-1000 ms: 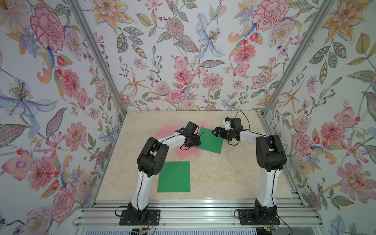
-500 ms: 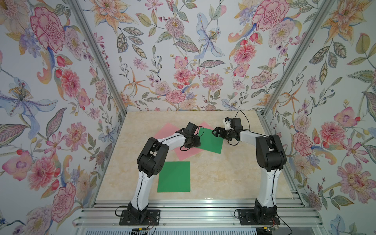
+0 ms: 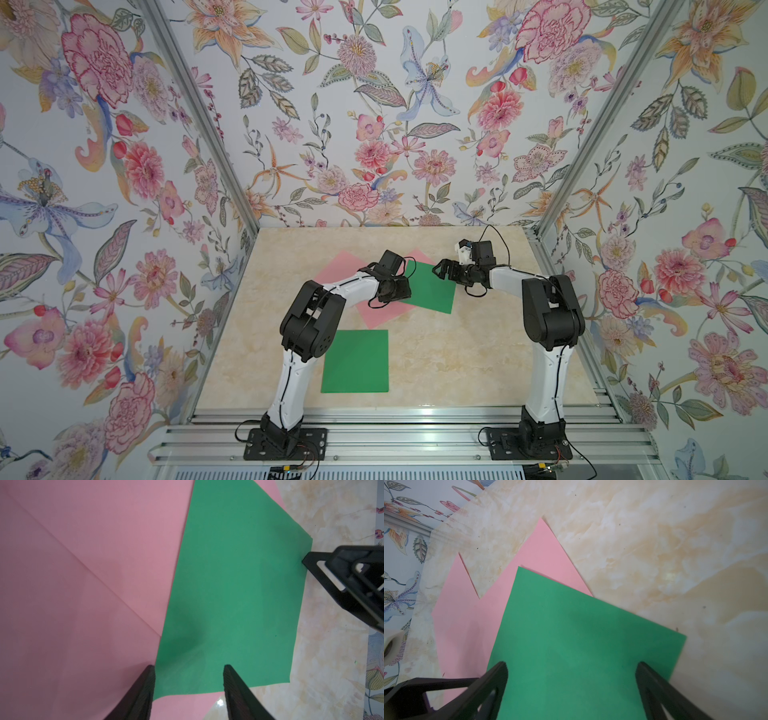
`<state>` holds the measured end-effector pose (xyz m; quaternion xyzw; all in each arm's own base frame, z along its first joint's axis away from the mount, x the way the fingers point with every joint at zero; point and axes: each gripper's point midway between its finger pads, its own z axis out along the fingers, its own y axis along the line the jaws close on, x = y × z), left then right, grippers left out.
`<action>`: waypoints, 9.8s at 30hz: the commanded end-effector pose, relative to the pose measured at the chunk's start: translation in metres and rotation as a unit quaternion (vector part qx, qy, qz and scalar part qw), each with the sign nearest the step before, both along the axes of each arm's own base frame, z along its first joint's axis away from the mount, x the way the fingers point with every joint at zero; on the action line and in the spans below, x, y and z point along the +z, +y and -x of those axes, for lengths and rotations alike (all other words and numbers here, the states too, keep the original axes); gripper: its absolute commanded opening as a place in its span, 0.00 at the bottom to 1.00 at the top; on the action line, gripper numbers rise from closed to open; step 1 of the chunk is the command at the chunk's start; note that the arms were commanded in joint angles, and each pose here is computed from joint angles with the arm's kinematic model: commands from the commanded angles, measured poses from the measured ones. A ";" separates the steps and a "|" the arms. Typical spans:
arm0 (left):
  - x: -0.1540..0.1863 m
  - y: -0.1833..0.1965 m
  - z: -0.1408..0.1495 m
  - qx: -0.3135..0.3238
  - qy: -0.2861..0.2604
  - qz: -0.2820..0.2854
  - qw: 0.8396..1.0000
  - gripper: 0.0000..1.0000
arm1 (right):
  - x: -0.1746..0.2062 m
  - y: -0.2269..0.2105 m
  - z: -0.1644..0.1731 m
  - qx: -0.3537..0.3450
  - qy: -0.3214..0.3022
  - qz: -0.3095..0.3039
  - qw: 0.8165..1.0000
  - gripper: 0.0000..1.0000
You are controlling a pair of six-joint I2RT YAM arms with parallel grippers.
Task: Sort the scattered colored papers by color
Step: Pick up the colored paper from the center of the board, then place the colored paper.
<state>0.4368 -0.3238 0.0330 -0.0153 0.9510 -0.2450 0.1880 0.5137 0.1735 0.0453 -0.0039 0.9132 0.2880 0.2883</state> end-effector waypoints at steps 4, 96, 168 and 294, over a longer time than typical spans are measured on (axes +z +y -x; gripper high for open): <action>-0.020 -0.007 0.010 0.001 0.025 0.008 1.000 0.55 | -0.033 -0.002 0.013 -0.002 0.049 0.001 0.999 1.00; 0.037 -0.041 -0.051 -0.288 -0.178 0.115 0.934 0.55 | -0.060 0.012 0.020 0.018 0.078 -0.001 0.997 1.00; 0.060 0.114 0.210 -0.172 0.090 -0.046 0.980 0.00 | 0.086 0.109 0.211 0.088 -0.056 -0.076 0.992 1.00; 0.087 0.132 0.004 0.072 -0.112 0.023 0.991 0.63 | 0.078 0.085 0.047 0.073 -0.080 0.011 0.994 1.00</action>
